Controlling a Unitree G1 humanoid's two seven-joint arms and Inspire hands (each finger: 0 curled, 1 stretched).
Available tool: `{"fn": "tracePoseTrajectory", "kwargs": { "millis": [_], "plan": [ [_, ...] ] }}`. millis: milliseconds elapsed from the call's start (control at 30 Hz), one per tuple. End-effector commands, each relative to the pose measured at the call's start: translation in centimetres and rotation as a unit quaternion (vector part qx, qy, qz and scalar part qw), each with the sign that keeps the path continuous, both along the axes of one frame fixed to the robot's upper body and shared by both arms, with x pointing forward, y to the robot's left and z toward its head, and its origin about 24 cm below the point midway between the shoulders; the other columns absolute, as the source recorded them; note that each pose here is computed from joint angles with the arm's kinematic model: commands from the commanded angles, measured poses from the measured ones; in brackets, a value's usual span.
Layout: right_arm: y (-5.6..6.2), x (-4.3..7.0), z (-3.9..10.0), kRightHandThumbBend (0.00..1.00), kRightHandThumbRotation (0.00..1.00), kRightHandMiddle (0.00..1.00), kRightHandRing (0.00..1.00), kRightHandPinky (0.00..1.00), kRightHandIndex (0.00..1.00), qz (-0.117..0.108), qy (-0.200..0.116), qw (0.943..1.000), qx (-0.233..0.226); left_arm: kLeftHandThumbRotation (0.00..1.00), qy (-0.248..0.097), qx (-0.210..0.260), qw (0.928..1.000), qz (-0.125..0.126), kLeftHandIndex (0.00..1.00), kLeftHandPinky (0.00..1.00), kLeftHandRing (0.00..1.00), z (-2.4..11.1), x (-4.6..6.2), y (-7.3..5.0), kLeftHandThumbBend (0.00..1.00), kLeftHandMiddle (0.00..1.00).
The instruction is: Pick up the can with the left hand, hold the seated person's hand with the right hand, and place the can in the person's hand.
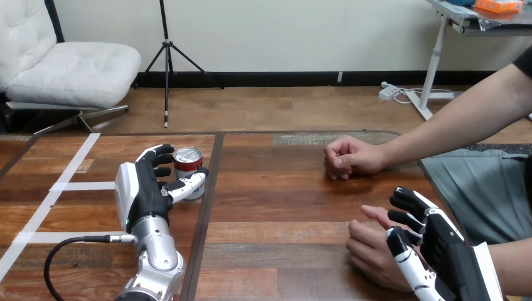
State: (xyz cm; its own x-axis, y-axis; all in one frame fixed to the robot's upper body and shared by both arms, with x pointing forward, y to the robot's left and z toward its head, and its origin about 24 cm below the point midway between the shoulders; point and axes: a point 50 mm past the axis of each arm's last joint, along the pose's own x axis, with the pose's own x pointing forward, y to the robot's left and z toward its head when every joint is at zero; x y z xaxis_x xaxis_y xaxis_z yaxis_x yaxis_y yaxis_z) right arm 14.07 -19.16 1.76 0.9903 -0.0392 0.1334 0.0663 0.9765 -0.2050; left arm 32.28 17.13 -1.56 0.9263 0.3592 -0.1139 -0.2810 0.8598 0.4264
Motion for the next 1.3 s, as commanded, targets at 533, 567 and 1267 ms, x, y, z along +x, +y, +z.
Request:
{"fn": "tracePoseTrajectory", "kwargs": {
  "millis": [533,567,1267],
  "plan": [
    [-0.11,0.56,1.47,0.53,0.62,0.84,0.81,0.74,0.83,0.003,-0.042,0.9991,-0.004,0.00,-0.057,-0.012,0.9982,-0.011,0.69,0.66,0.68,2.37,1.61,-1.00,0.63,0.69],
    [-0.11,0.57,1.46,0.54,0.62,0.84,0.81,0.74,0.83,0.002,-0.041,0.9991,-0.004,0.00,-0.057,-0.010,0.9982,-0.012,0.69,0.66,0.68,2.36,1.60,-0.98,0.63,0.69],
    [0.08,0.76,1.43,0.53,0.63,0.84,0.81,0.73,0.83,0.002,-0.042,0.9991,-0.004,0.00,-0.029,0.026,0.9990,-0.023,0.73,0.65,0.70,2.10,1.69,-0.60,0.65,0.73]
  ]
}}
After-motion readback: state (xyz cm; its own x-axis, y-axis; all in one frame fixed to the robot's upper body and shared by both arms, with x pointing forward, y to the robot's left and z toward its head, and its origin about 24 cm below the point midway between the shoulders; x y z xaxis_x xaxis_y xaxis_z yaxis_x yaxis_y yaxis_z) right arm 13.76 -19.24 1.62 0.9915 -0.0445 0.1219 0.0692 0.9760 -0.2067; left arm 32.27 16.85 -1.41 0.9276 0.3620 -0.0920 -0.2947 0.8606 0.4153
